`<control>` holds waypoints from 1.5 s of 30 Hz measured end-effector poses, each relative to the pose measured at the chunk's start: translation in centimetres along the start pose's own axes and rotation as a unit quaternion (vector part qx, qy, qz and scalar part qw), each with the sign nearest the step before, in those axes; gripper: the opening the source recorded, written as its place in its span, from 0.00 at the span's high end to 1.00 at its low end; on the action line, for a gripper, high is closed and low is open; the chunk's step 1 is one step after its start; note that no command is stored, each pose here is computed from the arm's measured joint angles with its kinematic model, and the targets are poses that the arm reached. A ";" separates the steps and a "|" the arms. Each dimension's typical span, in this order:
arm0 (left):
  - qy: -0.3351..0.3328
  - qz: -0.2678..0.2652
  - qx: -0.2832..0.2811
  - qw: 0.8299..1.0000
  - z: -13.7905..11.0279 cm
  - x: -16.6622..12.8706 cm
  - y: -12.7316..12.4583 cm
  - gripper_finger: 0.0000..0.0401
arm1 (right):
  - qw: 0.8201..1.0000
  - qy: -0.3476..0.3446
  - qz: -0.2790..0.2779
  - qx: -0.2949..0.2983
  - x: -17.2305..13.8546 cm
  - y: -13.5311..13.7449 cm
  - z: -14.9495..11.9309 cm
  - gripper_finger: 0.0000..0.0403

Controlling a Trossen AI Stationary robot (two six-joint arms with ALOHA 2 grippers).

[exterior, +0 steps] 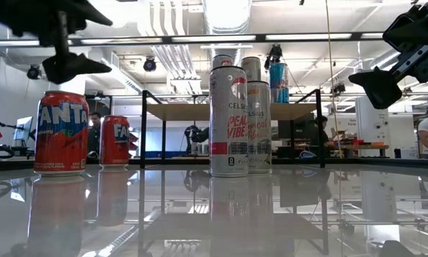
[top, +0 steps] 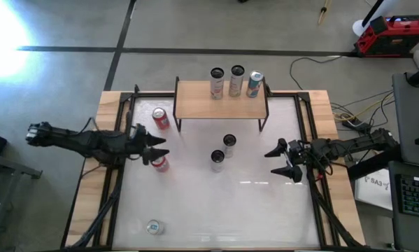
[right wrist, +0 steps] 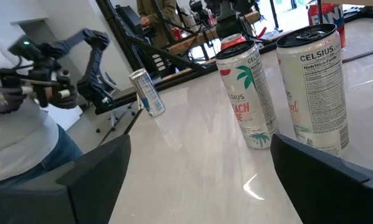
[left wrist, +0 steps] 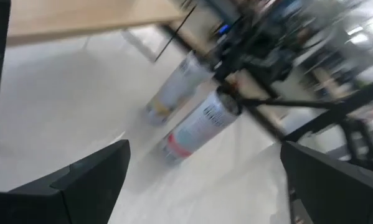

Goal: Place canned beverage on shelf
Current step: Put the blue soda can on the shelf aligned with the other blue soda can

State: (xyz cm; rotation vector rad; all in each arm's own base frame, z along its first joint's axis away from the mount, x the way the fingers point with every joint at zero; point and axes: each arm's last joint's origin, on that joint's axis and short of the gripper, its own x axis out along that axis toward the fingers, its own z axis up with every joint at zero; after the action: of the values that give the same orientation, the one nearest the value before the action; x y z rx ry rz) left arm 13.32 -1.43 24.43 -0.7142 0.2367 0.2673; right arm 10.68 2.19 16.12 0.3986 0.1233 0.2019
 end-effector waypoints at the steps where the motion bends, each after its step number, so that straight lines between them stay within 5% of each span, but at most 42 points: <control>1: 0.012 0.013 -0.006 1.000 0.4 0.4 -0.6 0.00 | 1.000 0.000 0.000 0.000 0.0 0.0 0.0 0.08; 13: 0.152 0.203 -0.028 0.967 3.4 6.0 -6.4 0.00 | 1.000 0.000 0.000 0.000 0.0 0.0 0.0 0.08; 19: 0.233 0.316 -0.035 0.919 4.6 7.6 -8.6 0.00 | 1.000 0.000 0.000 0.000 0.0 0.0 0.0 0.08; 23: 0.272 0.372 -0.091 0.883 4.8 8.3 -9.5 0.00 | 1.000 0.000 0.000 0.000 0.0 0.0 0.0 0.08; 35: 0.297 0.400 -0.195 0.845 2.2 8.5 -9.9 0.00 | 1.000 0.000 0.000 0.000 0.0 0.0 0.0 0.08; 45: 0.271 0.422 -0.241 0.831 -1.6 6.0 -12.9 0.00 | 1.000 0.000 0.000 0.000 0.0 0.0 0.0 0.08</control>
State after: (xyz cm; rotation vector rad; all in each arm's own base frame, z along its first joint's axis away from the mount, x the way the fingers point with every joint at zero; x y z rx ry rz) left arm 22.88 -10.88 29.29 -1.1547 1.0712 0.9995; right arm 10.68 2.19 16.11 0.3985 0.1237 0.2018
